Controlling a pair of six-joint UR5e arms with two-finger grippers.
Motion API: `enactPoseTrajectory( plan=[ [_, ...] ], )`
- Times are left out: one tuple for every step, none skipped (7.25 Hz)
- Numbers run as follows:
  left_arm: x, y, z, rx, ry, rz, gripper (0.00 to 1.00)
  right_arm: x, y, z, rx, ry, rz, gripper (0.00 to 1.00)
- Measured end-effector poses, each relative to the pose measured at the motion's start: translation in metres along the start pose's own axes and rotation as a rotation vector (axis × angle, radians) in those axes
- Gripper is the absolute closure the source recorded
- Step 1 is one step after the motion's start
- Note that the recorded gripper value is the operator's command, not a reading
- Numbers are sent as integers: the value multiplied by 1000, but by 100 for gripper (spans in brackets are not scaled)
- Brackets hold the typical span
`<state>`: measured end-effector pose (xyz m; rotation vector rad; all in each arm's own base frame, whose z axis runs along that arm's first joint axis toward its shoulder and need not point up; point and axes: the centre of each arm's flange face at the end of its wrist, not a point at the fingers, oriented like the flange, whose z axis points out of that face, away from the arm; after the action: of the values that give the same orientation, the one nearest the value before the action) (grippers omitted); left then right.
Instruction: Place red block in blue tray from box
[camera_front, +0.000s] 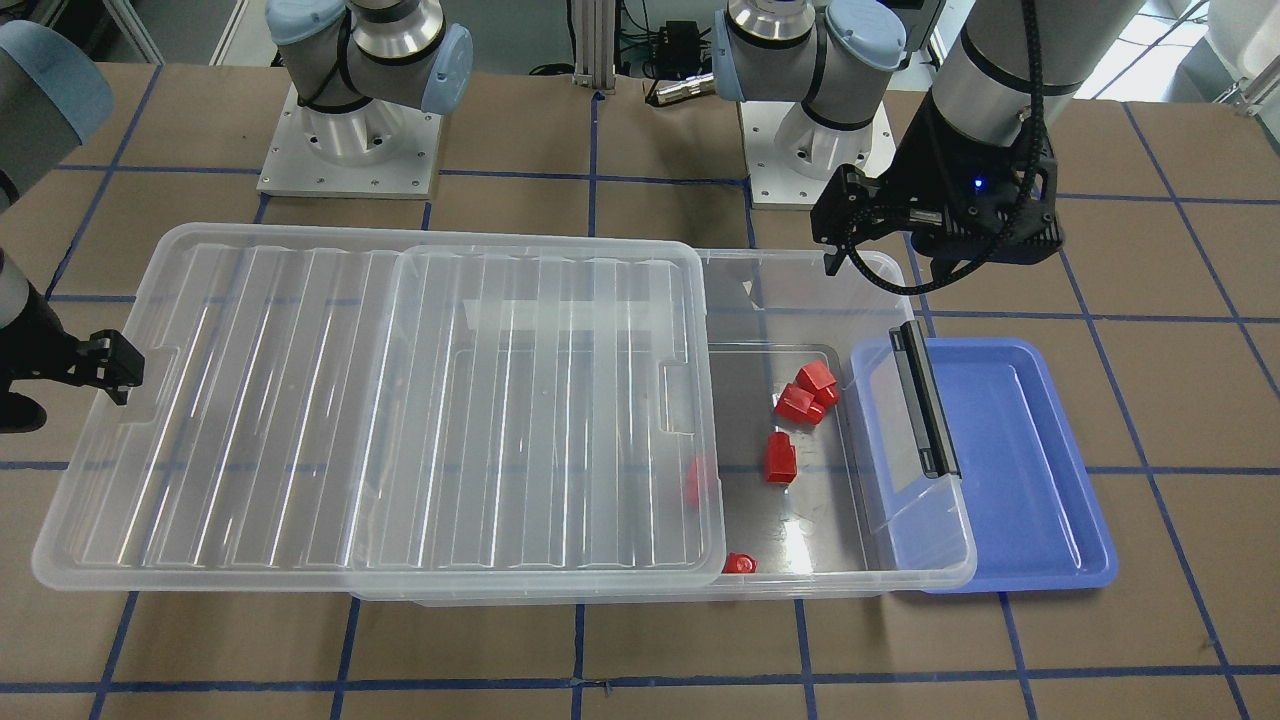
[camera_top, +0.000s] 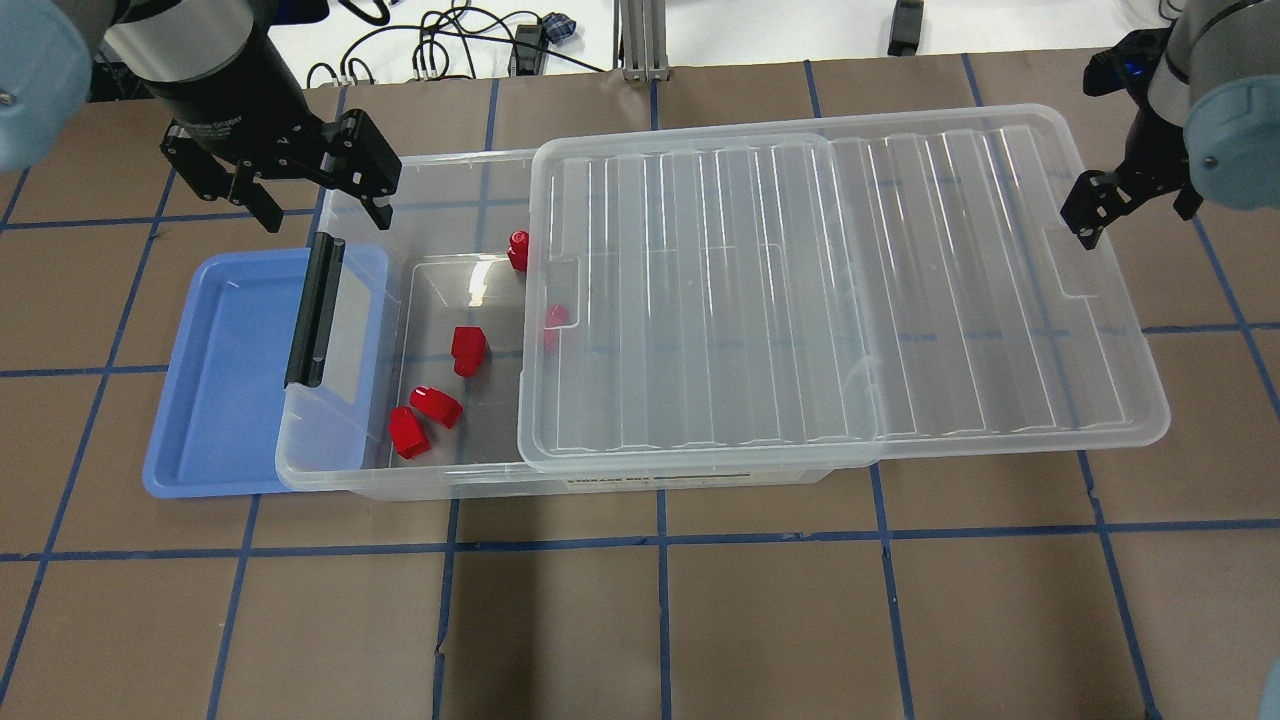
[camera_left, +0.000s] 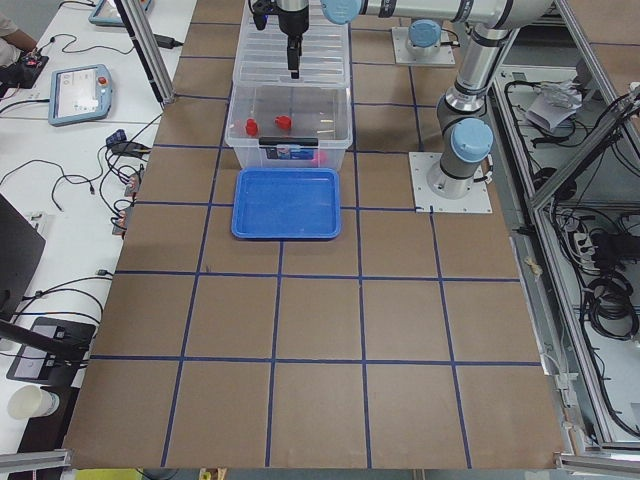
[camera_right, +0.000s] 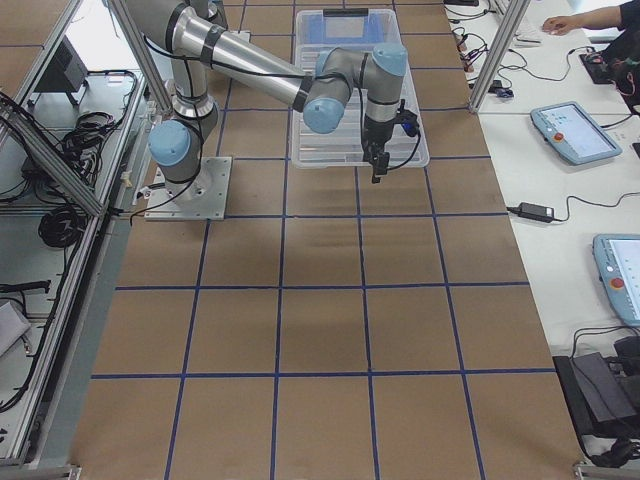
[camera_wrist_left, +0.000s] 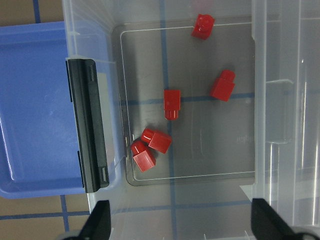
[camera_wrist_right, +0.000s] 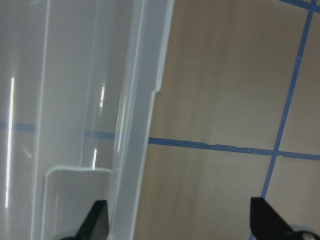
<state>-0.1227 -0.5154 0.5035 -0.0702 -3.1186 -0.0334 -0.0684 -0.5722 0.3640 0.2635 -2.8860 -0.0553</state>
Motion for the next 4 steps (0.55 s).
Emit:
enactPoseTrajectory(
  plan=[
    [0, 0, 0, 0, 0, 0, 0, 3, 1, 0, 2, 2, -4, 0],
    [0, 0, 0, 0, -2, 0, 0, 4, 1, -1, 5, 4, -6, 0],
    [1, 0, 3, -7, -4, 2, 0, 5, 1, -5, 12, 5, -3, 0],
    [2, -3, 9, -11, -6, 7, 0, 6, 1, -13, 25, 7, 3, 0]
  ],
)
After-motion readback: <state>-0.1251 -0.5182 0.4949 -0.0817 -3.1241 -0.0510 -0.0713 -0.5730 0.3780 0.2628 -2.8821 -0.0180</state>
